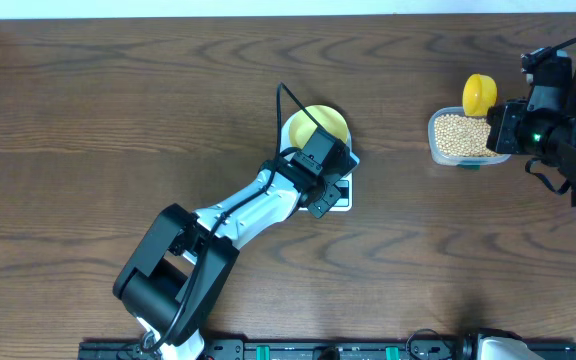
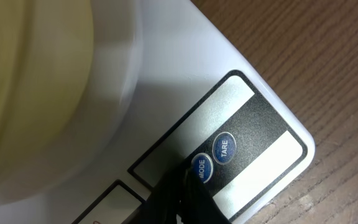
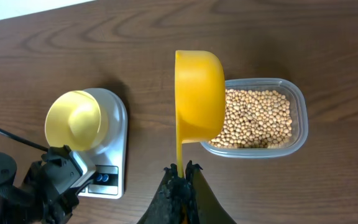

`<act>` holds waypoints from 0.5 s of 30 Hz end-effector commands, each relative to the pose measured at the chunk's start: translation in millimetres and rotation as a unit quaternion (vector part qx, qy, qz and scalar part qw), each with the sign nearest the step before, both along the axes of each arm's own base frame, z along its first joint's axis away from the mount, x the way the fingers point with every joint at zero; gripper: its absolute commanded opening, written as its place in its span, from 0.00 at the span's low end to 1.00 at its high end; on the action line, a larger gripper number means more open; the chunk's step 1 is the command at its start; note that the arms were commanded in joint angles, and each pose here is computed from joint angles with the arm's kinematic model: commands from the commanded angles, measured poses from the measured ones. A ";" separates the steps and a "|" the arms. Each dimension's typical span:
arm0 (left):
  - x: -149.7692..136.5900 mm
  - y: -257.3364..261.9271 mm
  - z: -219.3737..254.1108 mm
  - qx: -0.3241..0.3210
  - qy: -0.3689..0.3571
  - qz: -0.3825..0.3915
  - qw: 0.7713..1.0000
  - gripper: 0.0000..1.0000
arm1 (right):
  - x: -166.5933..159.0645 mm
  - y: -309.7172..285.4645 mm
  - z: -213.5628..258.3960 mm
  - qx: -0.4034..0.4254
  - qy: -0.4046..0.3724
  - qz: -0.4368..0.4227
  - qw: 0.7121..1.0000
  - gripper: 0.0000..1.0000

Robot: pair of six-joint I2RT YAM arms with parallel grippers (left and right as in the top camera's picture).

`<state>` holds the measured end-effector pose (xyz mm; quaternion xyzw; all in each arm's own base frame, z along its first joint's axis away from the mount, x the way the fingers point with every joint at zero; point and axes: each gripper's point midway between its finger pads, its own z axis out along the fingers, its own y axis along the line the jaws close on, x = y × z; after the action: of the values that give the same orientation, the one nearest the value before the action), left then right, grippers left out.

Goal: Scoop item into bowl and weigh 50g on scale

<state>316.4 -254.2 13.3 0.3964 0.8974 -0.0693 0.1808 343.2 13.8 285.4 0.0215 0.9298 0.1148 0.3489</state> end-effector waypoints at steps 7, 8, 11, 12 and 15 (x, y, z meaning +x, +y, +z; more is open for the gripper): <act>-30.5 35.6 -49.2 0.079 0.070 0.012 0.994 0.07 | -1.8 0.0 10.3 -0.008 -0.014 0.010 1.000 0.01; -30.8 35.9 -49.3 0.080 0.071 0.012 0.994 0.07 | -2.1 0.0 10.1 -0.008 -0.013 0.010 1.000 0.01; -31.6 36.4 -49.5 0.081 0.072 0.013 0.994 0.07 | -2.4 0.1 9.8 -0.008 -0.012 0.010 1.000 0.01; -31.3 36.3 -49.4 0.080 0.072 0.013 0.994 0.07 | -2.3 0.1 9.9 -0.008 -0.013 0.010 1.000 0.01; -29.5 36.5 -49.6 0.080 0.069 0.015 0.994 0.07 | -2.3 0.1 9.9 -0.008 -0.013 0.010 1.000 0.01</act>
<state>311.9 -251.1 12.3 0.3975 0.8998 -0.0659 0.1675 341.2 14.0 283.7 0.0168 0.9318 0.1131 0.3445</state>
